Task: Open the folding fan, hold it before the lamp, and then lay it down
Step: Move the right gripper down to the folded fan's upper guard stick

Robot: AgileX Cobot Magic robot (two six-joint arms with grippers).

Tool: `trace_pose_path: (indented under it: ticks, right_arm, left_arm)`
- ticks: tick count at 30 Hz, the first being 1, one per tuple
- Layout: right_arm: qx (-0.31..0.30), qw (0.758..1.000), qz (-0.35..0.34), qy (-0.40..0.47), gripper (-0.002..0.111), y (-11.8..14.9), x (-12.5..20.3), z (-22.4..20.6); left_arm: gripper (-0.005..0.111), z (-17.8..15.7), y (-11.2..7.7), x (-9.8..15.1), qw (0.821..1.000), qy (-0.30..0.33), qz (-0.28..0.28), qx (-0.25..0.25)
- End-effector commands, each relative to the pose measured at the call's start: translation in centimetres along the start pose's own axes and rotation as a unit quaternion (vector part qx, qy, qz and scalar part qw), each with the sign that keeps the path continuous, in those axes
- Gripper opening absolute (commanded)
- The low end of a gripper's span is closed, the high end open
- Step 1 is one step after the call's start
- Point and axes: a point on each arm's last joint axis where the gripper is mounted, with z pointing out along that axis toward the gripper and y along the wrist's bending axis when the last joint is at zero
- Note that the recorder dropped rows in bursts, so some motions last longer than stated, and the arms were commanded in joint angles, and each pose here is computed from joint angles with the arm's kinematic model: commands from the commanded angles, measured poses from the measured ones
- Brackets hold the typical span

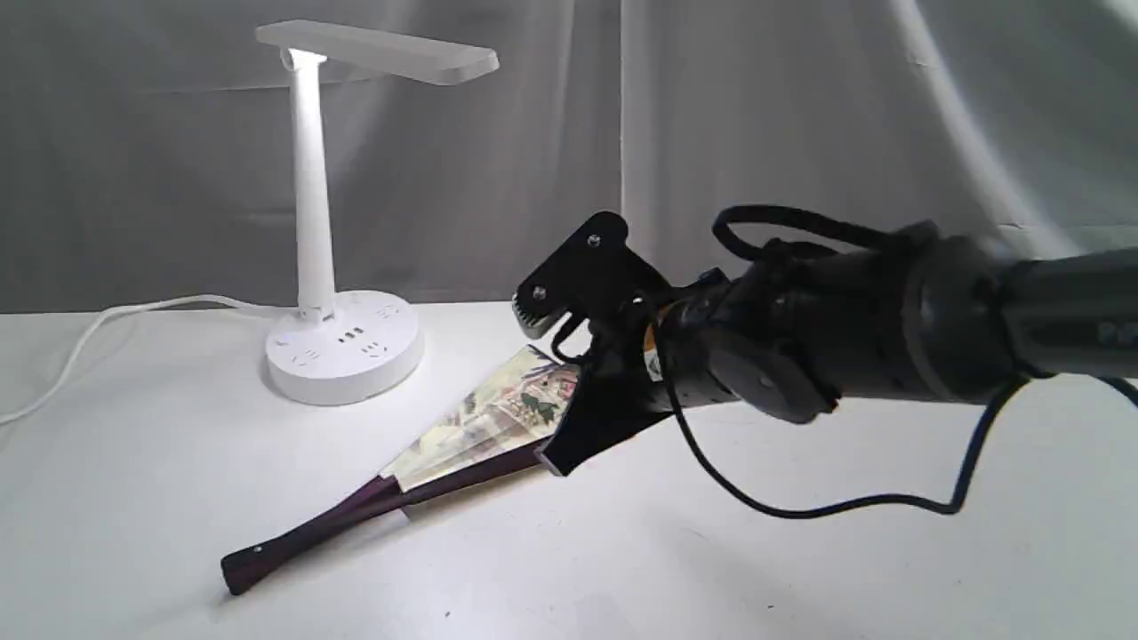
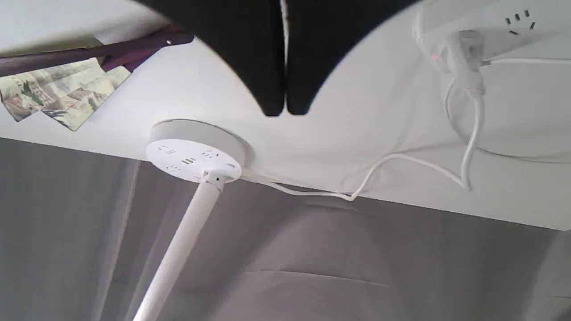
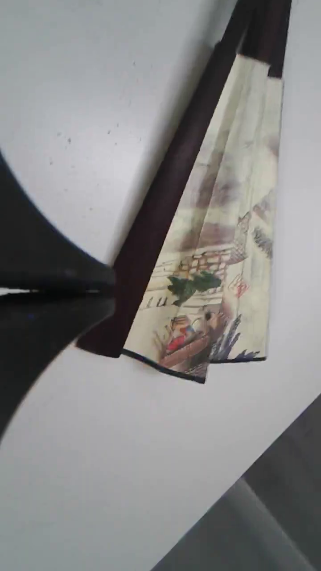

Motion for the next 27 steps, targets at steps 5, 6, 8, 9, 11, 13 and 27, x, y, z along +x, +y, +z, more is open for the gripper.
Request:
trace_pose_path:
  ticks: [5,6,8,9,11,13,27]
  right_arm:
    - [0.007,0.966,0.179,0.186,0.0,-1.6,-1.8,-0.6]
    - [-0.003,0.959,0.199,0.2,0.0,-1.6,-2.3,-0.7]
    - [-0.04,0.945,0.235,0.223,0.0,-1.0,-3.0,-0.4]
    - [-0.053,0.942,0.252,0.216,0.0,-0.8,-3.4,-0.2]
    - [-0.088,0.931,0.305,0.181,0.0,-0.1,-4.2,0.5]
    - [-0.117,0.914,0.366,0.131,0.0,0.6,-4.8,1.5]
    - [-0.127,0.85,0.51,0.041,0.0,5.7,-2.0,7.6]
  left_arm:
    - [0.0,0.0,0.0,0.1,1.0,-0.003,-0.005,0.001]
    - [0.0,0.0,0.0,0.1,1.0,-0.003,-0.005,0.001]
    - [0.0,0.0,0.0,0.1,1.0,-0.003,-0.005,0.001]
    - [0.0,0.0,0.0,0.1,1.0,-0.003,-0.005,0.001]
    - [0.0,0.0,0.0,0.1,1.0,-0.003,-0.005,0.001]
    - [0.0,0.0,0.0,0.1,1.0,-0.003,-0.005,0.001]
    - [0.0,0.0,0.0,0.1,1.0,-0.003,-0.005,0.001]
